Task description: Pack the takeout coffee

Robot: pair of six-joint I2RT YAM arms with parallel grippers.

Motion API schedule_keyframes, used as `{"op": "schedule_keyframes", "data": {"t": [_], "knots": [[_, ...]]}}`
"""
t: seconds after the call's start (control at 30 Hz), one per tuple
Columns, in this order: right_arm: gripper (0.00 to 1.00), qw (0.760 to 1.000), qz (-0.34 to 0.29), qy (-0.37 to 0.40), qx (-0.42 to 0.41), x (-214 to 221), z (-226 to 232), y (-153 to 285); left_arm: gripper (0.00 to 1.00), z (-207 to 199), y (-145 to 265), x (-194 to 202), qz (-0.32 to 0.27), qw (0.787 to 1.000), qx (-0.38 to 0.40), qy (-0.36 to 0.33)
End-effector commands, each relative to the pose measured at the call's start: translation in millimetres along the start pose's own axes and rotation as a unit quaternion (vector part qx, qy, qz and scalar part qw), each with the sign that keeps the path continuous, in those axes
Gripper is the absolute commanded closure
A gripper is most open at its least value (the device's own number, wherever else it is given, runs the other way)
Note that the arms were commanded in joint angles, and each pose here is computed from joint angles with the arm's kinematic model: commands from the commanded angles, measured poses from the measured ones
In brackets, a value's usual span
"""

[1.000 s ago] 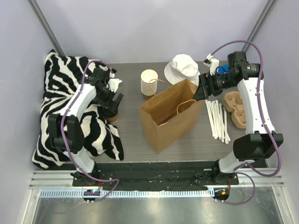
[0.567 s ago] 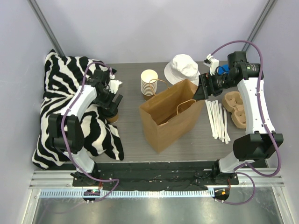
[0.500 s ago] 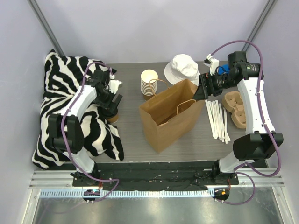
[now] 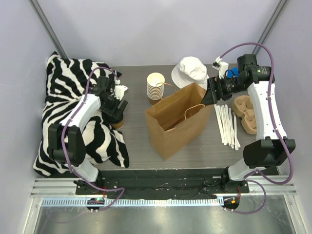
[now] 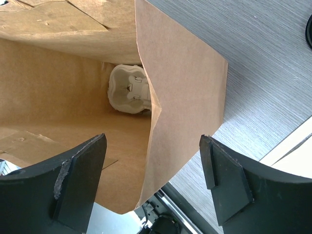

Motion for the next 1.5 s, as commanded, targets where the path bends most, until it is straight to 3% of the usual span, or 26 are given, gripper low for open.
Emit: {"op": "schedule_keyframes", "data": {"t": [0.0, 0.23, 0.3, 0.4, 0.53, 0.77, 0.9, 1.1, 1.33, 1.47], "knots": [[0.13, 1.0, -0.018, 0.013, -0.008, -2.4, 8.4, 5.7, 0.25, -8.2, -10.9, 12.6, 0.023, 1.0, 0.008, 0.002], [0.09, 0.999, -0.033, 0.02, -0.006, -5.8, 11.7, 9.3, 0.25, -14.5, -17.9, 22.0, 0.035, 0.999, 0.017, 0.0], [0.09, 0.999, -0.037, 0.023, -0.006, -8.4, 12.5, 10.5, 0.32, -15.3, -16.9, 21.6, 0.035, 0.999, 0.022, 0.001], [0.1, 0.999, -0.044, 0.026, -0.006, -12.7, 12.7, 11.8, 0.56, -15.6, -1.2, 10.5, 0.007, 1.0, 0.03, 0.003], [0.15, 0.998, -0.051, 0.025, -0.007, -15.4, 11.9, 9.9, 0.67, -17.0, 32.8, -10.0, -0.054, 0.998, 0.038, 0.004], [0.37, 0.998, -0.055, 0.022, -0.011, -12.2, 14.7, 9.1, 0.8, -18.9, 113.7, -46.2, -0.153, 0.988, 0.027, -0.001], [0.39, 0.998, -0.064, 0.025, -0.007, -9.9, 16.0, 10.0, 0.9, -20.8, 163.0, -65.0, -0.215, 0.976, 0.015, -0.017], [0.4, 0.997, -0.067, 0.022, -0.01, -10.1, 17.4, 10.4, 0.93, -35.8, 251.8, -96.8, -0.363, 0.93, 0.002, -0.058], [0.43, 0.997, -0.066, 0.025, -0.019, -8.5, 25.8, 7.5, 0.94, -80.5, 333.9, -127.5, -0.536, 0.837, 0.034, -0.105], [0.43, 0.997, -0.071, 0.027, -0.021, -8.2, 28.6, 6.9, 0.94, -127.3, 340.0, -140.2, -0.553, 0.813, 0.111, -0.141]]}}
Point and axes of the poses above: each gripper's point midway between its finger pads, its own y axis back along the fingers, its own z axis along the line the jaws close on, x = y × z, the point moved 10 cm from there along y, back along the fingers, and after that the axes turned 9 degrees about -y, right-handed, at the moved point
